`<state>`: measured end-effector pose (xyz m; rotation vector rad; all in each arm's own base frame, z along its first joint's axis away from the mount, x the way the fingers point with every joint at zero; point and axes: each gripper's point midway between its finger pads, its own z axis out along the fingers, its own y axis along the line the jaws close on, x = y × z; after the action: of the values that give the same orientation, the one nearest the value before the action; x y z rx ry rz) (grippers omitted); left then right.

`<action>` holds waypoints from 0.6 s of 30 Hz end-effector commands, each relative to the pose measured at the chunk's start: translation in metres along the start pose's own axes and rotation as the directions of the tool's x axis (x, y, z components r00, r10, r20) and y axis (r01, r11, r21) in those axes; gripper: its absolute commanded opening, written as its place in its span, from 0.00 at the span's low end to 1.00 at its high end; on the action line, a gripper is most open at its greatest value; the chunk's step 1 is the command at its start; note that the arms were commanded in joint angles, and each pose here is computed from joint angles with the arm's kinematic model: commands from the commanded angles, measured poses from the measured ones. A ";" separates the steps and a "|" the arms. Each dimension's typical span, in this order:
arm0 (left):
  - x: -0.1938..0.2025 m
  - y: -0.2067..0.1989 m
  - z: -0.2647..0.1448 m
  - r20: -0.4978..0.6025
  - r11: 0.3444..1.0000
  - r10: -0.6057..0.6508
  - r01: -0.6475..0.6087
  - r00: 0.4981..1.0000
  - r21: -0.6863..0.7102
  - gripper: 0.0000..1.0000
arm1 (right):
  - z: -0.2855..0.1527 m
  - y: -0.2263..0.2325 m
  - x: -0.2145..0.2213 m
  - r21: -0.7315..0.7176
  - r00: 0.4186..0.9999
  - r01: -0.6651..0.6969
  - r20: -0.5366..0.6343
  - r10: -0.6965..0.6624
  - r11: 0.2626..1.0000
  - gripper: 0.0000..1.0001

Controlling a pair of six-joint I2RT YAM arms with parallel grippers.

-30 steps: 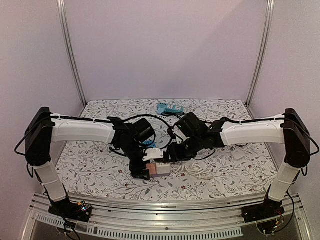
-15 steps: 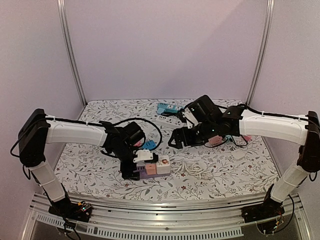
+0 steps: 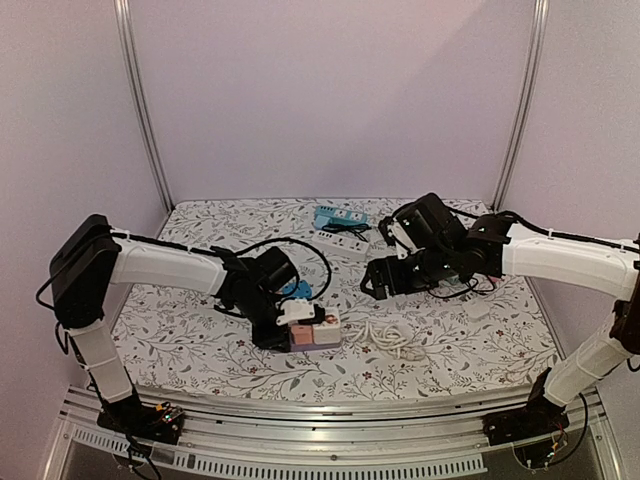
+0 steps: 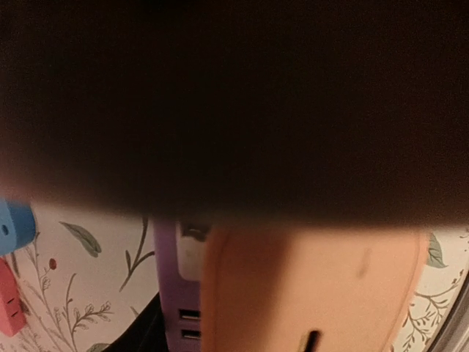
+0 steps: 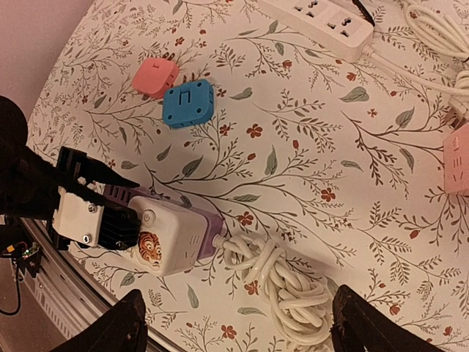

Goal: Insert the plug
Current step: Move the socket to the center of the board.

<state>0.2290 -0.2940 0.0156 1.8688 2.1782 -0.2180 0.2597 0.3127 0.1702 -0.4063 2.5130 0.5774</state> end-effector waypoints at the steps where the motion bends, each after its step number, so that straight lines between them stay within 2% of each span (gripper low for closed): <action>1: 0.031 -0.005 0.008 -0.078 0.999 -0.038 0.040 0.996 0.022 0.32 | -0.008 -0.012 -0.003 0.037 1.000 0.000 0.027 -0.001 0.999 0.86; 5: 0.056 0.010 0.003 -0.125 0.995 -0.102 0.100 0.987 -0.021 0.23 | -0.008 -0.017 -0.003 0.047 1.000 -0.003 0.028 0.002 0.999 0.86; 9: 0.093 0.032 -0.010 -0.156 0.976 -0.211 0.200 0.965 -0.088 0.23 | -0.009 -0.023 -0.002 0.065 0.999 -0.005 0.033 0.003 0.998 0.86; 13: 0.148 0.053 -0.025 -0.186 0.937 -0.330 0.297 0.925 -0.185 0.22 | -0.011 -0.030 -0.003 0.082 0.999 -0.010 0.042 0.007 0.997 0.87; 18: 0.204 0.048 -0.043 -0.200 0.884 -0.459 0.422 0.866 -0.200 0.22 | -0.013 -0.033 -0.007 0.091 0.999 -0.009 0.049 0.005 0.996 0.87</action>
<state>0.2744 -0.1472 0.0156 1.3959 2.4877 -0.0500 0.2693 0.2903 0.1705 -0.3581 2.4956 0.5083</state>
